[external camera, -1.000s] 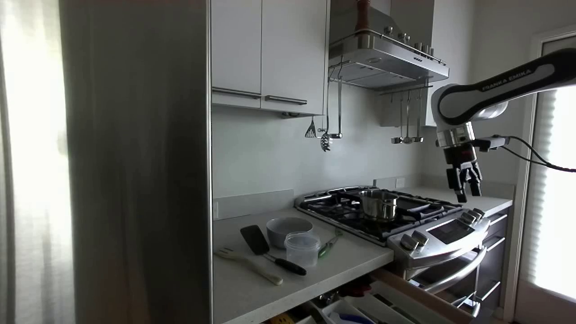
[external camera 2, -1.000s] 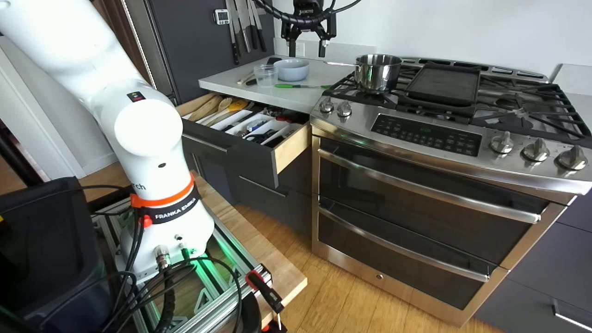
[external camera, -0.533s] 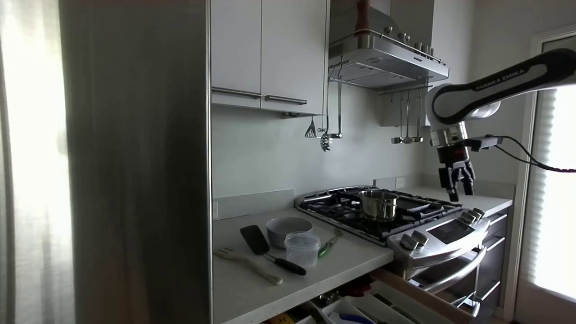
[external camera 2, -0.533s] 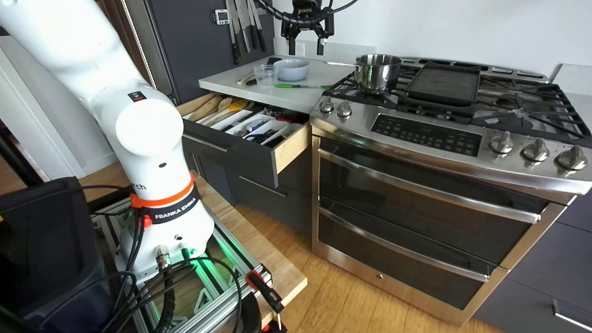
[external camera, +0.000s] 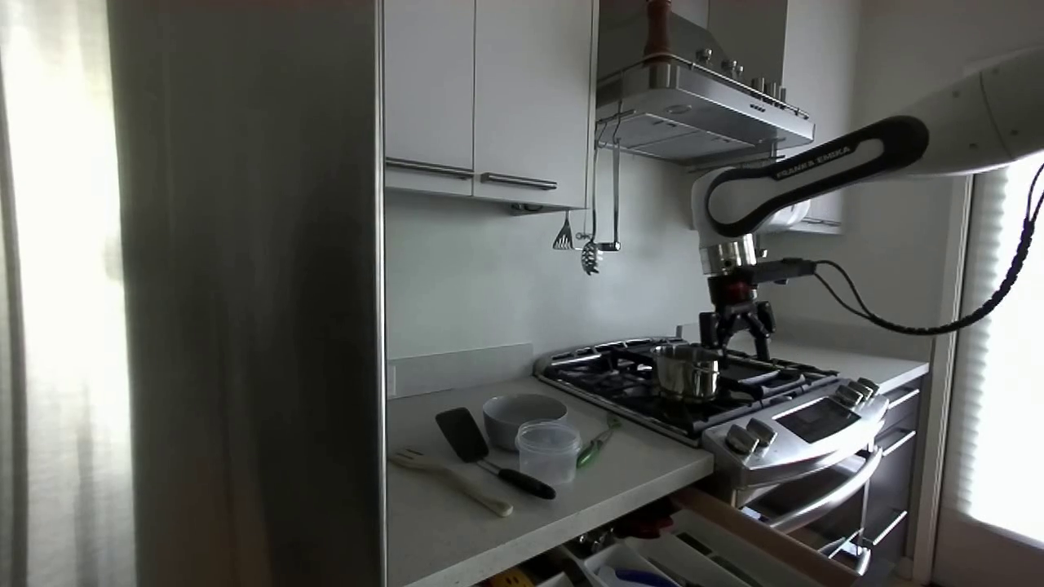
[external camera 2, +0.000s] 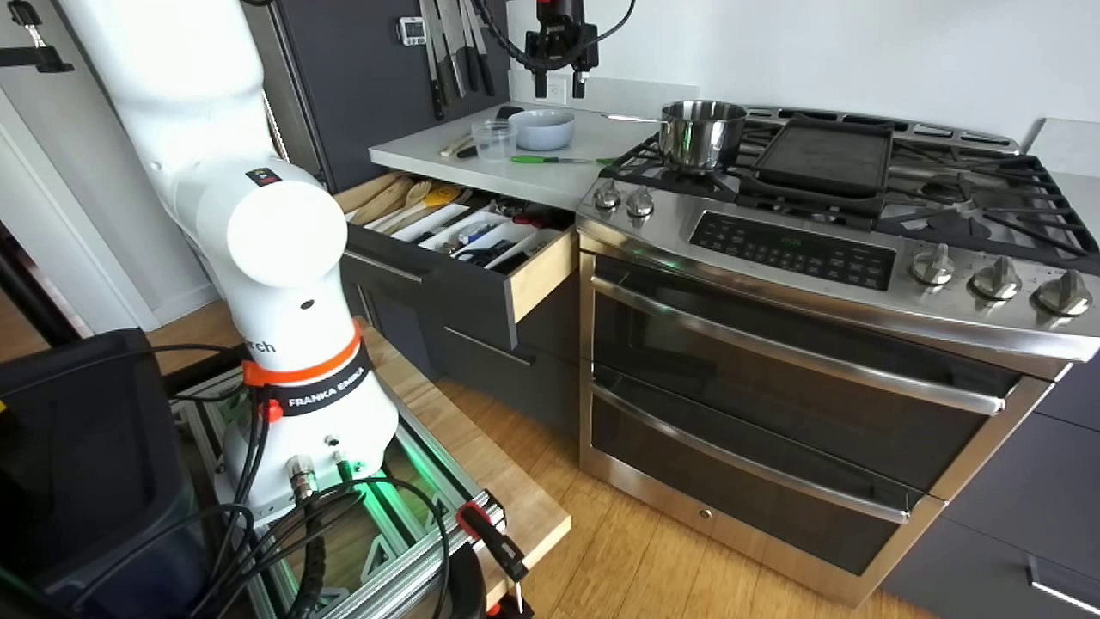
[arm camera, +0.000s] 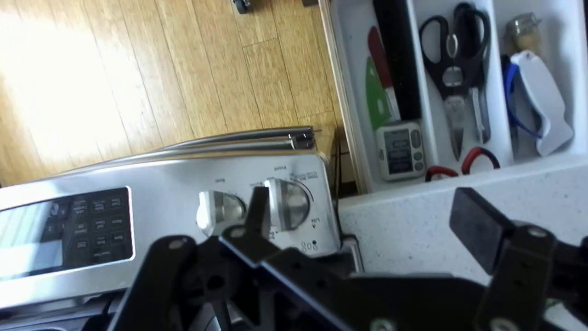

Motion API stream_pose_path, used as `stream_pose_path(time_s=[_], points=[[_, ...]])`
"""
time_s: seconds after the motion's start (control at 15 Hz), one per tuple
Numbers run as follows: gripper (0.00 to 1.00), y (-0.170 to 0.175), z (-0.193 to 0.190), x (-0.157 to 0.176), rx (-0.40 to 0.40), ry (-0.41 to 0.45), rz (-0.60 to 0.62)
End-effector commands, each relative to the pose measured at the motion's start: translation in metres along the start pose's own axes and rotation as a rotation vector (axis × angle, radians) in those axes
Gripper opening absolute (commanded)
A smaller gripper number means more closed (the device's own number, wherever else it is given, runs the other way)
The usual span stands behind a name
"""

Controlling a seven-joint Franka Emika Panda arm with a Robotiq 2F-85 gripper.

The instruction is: Push the green knife into its cover

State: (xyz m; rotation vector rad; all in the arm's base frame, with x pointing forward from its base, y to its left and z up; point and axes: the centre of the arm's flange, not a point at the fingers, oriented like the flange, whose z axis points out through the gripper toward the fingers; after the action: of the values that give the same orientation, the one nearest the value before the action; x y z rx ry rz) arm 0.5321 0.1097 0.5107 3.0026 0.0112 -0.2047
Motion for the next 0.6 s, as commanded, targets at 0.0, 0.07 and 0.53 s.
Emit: stream_pose_path(time_s=[0.0, 0.07, 0.53], points=[[1.00, -0.031, -0.009, 0.057, 0.031, 0.067, 0.125], [1.00, -0.039, -0.010, 0.068, 0.031, 0.105, 0.146], [1.00, -0.108, 0.022, 0.133, -0.042, 0.293, 0.325]])
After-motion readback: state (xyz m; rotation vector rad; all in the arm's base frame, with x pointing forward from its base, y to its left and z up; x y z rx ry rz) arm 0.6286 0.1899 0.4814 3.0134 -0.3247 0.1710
